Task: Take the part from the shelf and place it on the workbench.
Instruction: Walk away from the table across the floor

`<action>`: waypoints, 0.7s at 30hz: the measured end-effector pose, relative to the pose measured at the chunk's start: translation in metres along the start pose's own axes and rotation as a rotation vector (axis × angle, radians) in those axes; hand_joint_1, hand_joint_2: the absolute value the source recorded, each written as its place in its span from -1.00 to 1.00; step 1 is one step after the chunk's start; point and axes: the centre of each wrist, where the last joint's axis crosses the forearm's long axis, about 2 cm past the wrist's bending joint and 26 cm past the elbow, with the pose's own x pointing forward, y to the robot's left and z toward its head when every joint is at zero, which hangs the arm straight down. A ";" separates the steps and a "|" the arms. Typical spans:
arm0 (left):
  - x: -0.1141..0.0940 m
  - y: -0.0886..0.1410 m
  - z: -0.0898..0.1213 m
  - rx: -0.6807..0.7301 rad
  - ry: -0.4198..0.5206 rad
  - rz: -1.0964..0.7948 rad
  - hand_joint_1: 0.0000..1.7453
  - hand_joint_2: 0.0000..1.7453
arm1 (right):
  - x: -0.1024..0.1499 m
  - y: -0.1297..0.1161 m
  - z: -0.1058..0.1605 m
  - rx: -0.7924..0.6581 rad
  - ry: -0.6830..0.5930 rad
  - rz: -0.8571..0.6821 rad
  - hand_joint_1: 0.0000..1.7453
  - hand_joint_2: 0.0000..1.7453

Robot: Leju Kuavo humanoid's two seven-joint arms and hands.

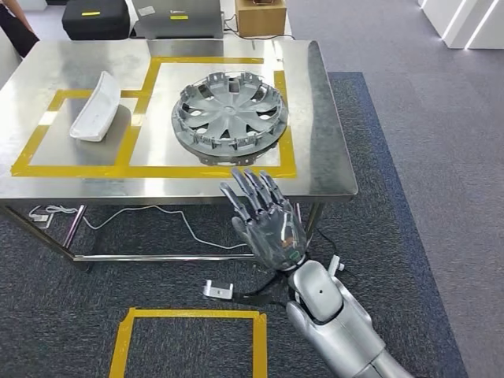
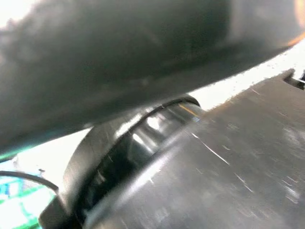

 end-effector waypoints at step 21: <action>-0.007 -0.013 0.004 0.083 0.022 0.141 -1.00 -1.00 | -0.021 0.013 0.232 0.459 0.656 -0.037 -1.00 1.00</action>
